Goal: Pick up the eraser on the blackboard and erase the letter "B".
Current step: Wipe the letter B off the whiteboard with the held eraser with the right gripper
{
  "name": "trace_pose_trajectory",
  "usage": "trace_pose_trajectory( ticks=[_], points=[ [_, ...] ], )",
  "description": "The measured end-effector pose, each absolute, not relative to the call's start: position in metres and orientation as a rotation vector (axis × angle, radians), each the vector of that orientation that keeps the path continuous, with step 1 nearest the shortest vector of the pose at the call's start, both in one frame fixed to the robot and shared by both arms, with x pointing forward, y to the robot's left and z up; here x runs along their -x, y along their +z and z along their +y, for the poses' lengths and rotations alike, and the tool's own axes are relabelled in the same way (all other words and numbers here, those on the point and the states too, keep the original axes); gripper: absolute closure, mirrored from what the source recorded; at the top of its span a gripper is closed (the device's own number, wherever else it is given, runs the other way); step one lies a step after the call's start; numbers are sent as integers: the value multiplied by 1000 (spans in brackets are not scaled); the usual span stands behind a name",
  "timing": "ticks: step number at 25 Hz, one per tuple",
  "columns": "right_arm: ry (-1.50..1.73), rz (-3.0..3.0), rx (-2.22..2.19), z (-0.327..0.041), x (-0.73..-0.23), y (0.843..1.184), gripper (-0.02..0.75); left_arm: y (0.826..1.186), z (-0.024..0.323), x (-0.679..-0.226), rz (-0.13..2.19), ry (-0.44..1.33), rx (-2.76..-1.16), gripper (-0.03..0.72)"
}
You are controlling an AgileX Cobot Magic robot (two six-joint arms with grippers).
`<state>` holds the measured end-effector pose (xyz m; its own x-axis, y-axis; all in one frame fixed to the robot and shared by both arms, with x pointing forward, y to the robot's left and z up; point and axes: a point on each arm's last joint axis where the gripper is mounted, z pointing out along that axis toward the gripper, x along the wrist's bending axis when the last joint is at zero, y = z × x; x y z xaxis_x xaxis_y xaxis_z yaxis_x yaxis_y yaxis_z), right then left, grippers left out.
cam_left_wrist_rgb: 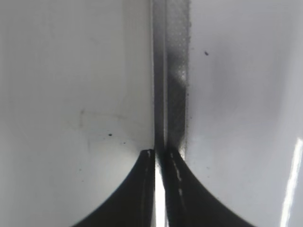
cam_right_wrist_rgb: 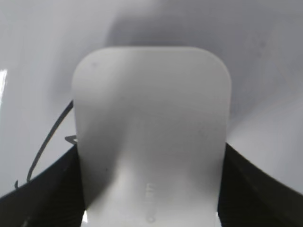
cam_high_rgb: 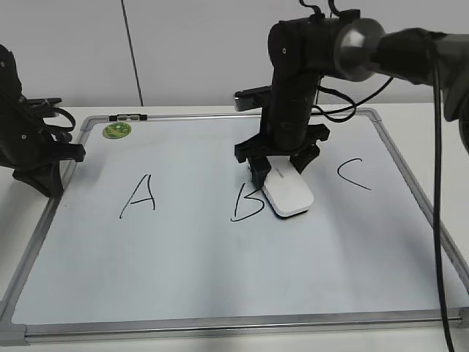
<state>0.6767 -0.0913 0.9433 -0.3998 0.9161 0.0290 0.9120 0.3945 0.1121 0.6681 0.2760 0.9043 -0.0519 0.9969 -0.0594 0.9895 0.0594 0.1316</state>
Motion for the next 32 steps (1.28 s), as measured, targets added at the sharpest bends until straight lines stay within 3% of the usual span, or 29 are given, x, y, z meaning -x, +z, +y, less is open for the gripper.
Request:
trace_pose_trajectory(
  ticks=[13,32],
  points=[
    [163,2626,-1716,-80,-679,926,214,904,276,-668,2185,83,-2066,650],
    [198,2790,-1546,-6,-639,922,214,904,277,-668,2180,99,-2080,650]
  ],
)
